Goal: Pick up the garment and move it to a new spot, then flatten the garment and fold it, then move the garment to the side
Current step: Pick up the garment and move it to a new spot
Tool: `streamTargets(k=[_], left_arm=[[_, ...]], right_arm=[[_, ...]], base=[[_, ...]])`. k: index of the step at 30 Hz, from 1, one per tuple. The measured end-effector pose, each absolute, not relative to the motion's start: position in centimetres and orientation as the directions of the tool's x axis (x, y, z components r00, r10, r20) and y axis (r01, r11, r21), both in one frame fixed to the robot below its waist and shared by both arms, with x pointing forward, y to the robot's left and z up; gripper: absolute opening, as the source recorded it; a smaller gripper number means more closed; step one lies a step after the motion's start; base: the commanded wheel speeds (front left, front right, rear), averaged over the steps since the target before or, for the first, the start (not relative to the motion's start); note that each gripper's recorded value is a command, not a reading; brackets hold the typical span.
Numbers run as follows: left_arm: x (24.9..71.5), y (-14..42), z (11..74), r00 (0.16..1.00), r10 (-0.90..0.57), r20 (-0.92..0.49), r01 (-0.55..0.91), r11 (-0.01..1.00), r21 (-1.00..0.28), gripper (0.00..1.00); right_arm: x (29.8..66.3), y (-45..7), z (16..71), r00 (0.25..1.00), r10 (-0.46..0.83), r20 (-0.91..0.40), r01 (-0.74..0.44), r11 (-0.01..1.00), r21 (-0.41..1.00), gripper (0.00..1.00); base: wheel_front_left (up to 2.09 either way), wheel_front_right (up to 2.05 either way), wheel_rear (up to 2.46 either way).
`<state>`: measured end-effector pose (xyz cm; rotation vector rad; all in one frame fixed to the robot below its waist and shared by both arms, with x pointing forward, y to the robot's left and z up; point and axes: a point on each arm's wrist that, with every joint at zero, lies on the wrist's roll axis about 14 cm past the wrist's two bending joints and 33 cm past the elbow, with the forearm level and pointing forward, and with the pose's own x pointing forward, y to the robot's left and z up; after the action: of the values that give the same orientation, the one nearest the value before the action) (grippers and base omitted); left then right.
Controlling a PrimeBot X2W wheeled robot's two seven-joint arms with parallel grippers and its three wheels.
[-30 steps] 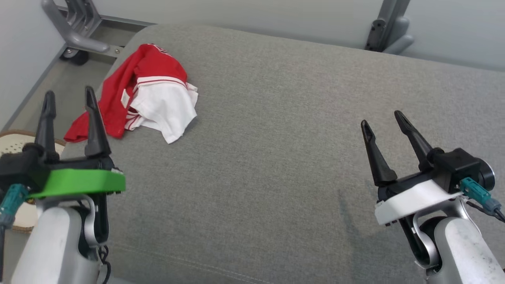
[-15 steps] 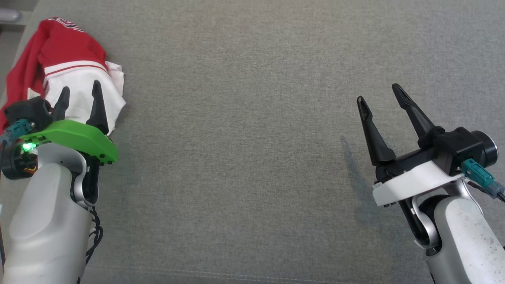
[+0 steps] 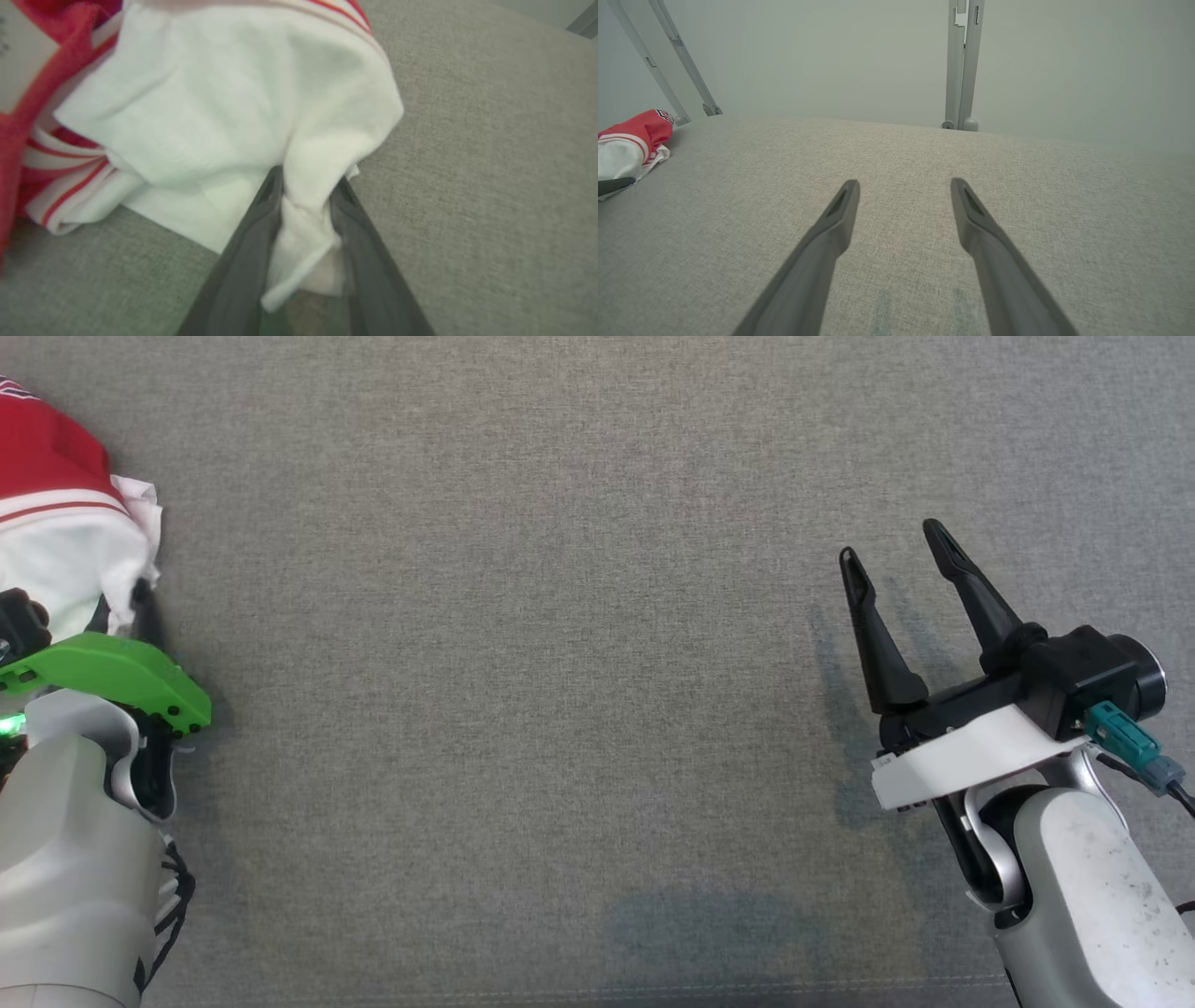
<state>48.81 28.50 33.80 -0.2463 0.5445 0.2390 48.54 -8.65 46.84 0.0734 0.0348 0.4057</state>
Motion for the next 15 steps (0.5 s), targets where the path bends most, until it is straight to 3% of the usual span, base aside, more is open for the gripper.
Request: streamTargets(k=[8,15], left_arm=[[49.4,29.0,36.2,0.886,0.168,-0.432,-0.246,0.961,-0.131,0.0],[50.0,29.3,42.7,0.957,0.171,-0.234,-0.191,0.979,-0.065,0.0]], right_arm=[[48.1,-9.4,48.0,0.933,0.36,0.016,-0.36,0.929,0.084,1.0],[46.4,-10.0,49.5,0.943,0.329,0.049,-0.332,0.938,0.096,1.0]], base=[[0.0,0.0,0.0],[0.0,0.0,0.0]])
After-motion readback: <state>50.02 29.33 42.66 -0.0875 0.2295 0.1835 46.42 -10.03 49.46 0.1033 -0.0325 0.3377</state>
